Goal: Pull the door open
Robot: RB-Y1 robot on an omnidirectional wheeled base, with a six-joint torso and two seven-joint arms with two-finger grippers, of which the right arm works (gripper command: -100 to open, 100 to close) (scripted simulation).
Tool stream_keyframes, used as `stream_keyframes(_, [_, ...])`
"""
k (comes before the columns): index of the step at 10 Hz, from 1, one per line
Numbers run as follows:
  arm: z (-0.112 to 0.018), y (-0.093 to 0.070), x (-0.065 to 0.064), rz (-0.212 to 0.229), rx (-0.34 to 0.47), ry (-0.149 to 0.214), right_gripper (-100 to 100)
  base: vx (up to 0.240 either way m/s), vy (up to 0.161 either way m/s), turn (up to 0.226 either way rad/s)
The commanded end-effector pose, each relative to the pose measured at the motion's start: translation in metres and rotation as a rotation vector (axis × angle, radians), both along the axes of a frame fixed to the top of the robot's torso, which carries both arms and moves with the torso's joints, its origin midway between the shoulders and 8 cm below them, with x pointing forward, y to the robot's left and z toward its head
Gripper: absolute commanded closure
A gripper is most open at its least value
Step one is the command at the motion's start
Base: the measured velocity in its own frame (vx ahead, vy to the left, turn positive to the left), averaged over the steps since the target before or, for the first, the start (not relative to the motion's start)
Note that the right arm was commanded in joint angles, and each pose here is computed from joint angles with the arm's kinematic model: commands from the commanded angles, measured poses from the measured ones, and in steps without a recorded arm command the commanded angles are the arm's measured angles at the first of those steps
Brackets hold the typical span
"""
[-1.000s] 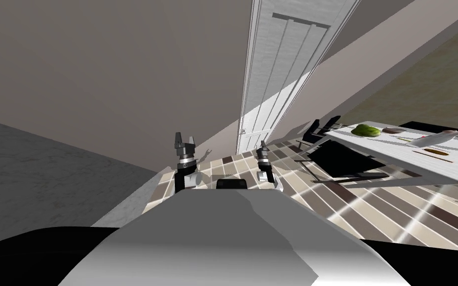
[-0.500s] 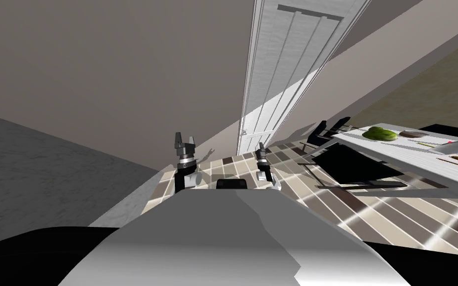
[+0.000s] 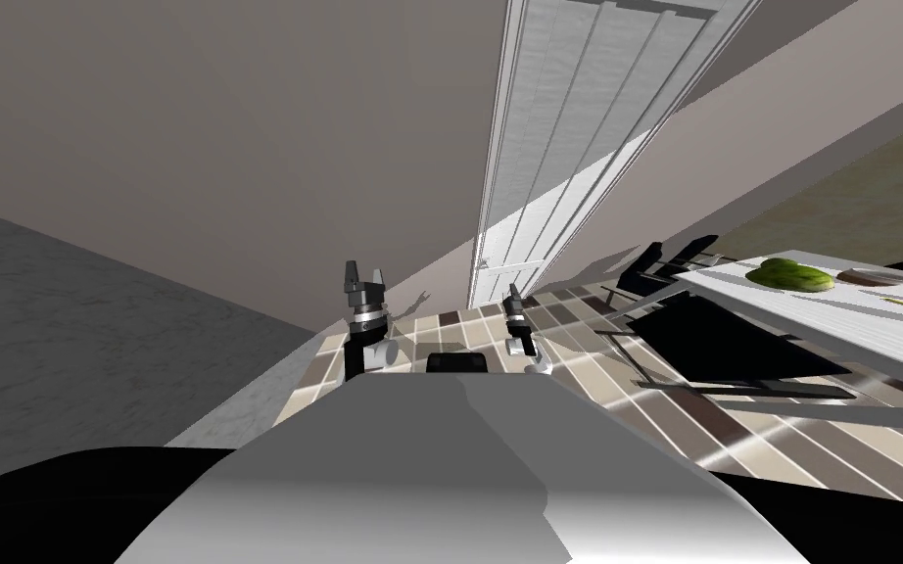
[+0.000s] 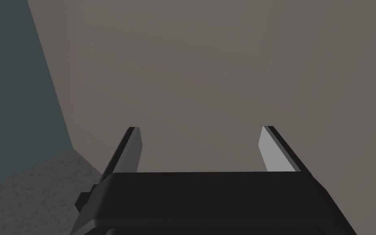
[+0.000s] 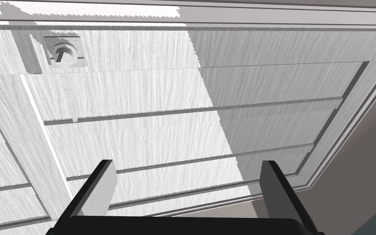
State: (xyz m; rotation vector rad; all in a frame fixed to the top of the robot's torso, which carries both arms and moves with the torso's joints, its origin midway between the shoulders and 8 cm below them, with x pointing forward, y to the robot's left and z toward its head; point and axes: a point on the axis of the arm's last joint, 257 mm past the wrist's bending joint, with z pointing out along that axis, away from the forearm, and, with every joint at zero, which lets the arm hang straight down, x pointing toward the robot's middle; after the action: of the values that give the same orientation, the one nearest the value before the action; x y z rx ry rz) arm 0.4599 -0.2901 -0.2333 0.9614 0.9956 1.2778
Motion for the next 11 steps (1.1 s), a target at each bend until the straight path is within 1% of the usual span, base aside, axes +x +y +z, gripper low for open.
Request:
stream_keyframes(1, [-0.008, -0.001, 0.005, 0.003, 0.001, 0.008, -100, 0.060, -0.069, 0.131])
stream_keyframes(2, [-0.015, -0.002, 0.004, 0.001, 0.003, 0.024, -100, 0.045, -0.054, 0.046])
stream_keyframes(3, [-0.017, -0.003, 0.007, 0.003, 0.003, 0.023, -100, 0.038, -0.049, 0.063])
stream_keyframes(4, [-0.024, -0.004, 0.006, 0.001, 0.004, 0.038, -100, 0.031, -0.038, 0.040])
stream_keyframes(5, [-0.032, -0.006, 0.008, 0.001, 0.006, 0.051, -100, 0.037, -0.042, 0.066])
stream_keyframes(7, [-0.043, -0.009, 0.013, 0.002, 0.008, 0.066, -100, 0.068, -0.081, 0.132])
stream_keyframes(8, [-0.049, -0.010, 0.011, 0.000, 0.009, 0.080, -100, 0.059, -0.072, 0.029])
stream_keyframes(9, [-0.057, -0.012, 0.013, 0.000, 0.011, 0.093, -100, 0.046, -0.055, 0.066])
stream_keyframes(11, [-0.066, -0.015, 0.017, 0.000, 0.014, 0.107, -100, 0.064, -0.076, 0.119])
